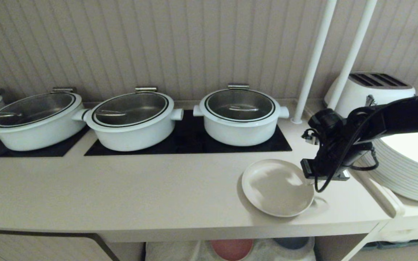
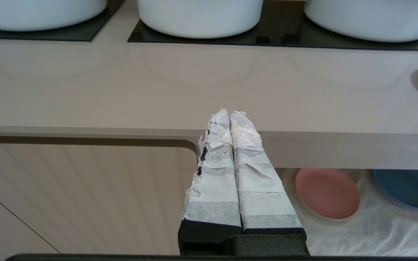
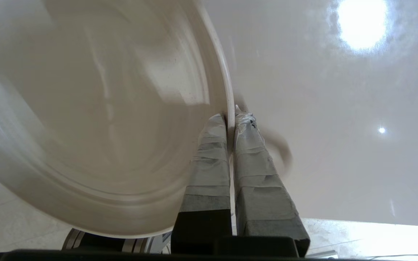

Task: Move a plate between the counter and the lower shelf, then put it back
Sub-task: Pick up the plate

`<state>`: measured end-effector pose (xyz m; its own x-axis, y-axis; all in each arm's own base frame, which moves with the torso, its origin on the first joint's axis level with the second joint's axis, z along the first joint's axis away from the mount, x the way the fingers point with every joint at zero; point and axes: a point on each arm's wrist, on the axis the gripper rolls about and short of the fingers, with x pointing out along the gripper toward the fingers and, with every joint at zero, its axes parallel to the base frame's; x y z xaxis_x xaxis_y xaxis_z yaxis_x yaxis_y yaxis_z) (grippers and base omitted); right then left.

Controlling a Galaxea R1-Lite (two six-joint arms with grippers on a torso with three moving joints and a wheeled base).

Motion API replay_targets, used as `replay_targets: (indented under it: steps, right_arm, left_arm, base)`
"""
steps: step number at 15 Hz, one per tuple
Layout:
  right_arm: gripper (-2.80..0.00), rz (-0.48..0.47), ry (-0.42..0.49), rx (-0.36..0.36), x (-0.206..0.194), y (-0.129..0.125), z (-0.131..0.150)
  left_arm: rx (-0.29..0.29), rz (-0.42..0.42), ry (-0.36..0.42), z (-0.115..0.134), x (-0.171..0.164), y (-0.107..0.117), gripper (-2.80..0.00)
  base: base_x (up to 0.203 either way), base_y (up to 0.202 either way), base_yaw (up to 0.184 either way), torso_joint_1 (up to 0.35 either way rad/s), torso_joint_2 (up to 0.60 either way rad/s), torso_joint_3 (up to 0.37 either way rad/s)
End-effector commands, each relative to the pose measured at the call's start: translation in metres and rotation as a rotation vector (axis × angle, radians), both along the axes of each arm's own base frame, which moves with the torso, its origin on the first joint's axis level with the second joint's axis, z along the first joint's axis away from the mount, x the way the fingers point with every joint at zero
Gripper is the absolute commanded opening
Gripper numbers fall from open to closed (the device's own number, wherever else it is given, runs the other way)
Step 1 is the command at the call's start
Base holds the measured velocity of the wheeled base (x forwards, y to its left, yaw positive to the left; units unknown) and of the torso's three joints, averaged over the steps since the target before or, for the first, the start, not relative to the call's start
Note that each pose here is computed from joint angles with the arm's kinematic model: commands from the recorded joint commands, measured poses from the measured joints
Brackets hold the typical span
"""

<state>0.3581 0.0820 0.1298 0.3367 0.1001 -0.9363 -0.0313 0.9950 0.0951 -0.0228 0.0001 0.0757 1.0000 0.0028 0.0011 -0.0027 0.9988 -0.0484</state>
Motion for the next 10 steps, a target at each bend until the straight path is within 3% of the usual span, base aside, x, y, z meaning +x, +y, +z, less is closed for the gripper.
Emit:
replay_targets:
  steps: [1, 10]
  right_arm:
    - [-2.8, -0.003, -0.011, 0.003, -0.0055, -0.0017, 0.007]
    - [-2.8, -0.14, -0.03, 0.071, -0.009, -0.0023, 0.007]
  left_arm:
    - [-0.001, 0.0, 0.0, 0.0, 0.0, 0.0, -2.8]
    - [-0.001, 0.0, 0.0, 0.0, 0.0, 0.0, -2.8]
  base:
    - [0.0, 0.0, 0.0, 0.0, 0.0, 0.0]
    - [0.0, 0.0, 0.0, 0.0, 0.0, 0.0]
